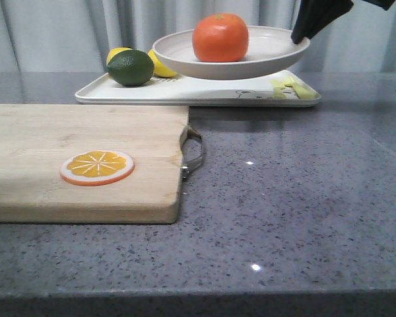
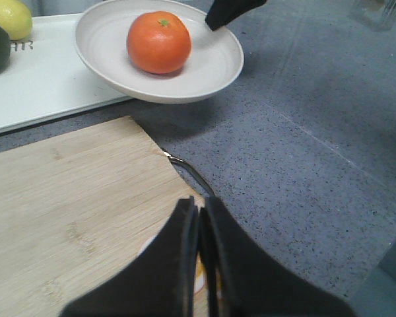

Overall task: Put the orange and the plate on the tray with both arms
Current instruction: 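Grip the plate rim with the right gripper and lift the plate, then carry the plate with the right gripper onto the white tray and lower it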

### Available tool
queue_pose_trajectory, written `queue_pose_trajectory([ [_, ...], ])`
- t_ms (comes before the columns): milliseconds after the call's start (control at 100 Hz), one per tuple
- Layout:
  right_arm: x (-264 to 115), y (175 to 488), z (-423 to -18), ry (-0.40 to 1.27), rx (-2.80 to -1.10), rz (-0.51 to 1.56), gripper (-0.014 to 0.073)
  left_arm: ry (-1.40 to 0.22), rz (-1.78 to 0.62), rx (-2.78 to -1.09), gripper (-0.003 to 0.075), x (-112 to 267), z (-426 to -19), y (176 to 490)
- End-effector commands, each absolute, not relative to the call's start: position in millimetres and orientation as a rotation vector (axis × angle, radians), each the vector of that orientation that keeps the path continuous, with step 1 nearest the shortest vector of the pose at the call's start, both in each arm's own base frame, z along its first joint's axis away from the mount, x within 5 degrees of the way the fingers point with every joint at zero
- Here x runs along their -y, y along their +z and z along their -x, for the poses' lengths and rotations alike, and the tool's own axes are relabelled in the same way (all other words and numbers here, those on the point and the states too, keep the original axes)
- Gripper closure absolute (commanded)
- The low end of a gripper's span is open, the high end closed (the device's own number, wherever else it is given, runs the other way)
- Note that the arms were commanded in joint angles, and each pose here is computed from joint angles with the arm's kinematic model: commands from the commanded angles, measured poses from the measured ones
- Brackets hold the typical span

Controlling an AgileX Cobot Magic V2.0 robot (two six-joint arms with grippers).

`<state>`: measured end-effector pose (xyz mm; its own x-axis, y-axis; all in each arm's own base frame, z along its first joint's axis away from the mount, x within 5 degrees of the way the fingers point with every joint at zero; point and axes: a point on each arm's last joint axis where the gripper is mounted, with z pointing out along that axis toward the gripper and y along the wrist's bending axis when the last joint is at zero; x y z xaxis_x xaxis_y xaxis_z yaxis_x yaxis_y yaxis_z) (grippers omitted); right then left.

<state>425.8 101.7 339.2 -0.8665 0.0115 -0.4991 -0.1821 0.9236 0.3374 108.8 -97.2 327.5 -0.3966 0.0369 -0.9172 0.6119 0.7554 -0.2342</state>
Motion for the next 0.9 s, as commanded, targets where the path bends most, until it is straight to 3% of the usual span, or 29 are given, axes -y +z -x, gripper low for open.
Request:
queue_pose_trajectory([
  [0, -104.6, 378.4, -429.5, 0.592, -2.420, 0.126, 0.0653, -0.709, -0.447, -1.784, 0.0741, 96.7, -110.7, 345.2],
  [430, -118.2, 354.6, -487.6, 0.663, -2.335, 0.119, 0.0653, -0.709, -0.446, -1.782, 0.0741, 96.7, -110.7, 345.3],
  [890, -119.9, 331.7, -508.9, 0.655, -2.297, 0.084, 0.0653, -0.709, -0.446, -1.782, 0.0741, 96.7, -110.7, 345.3],
])
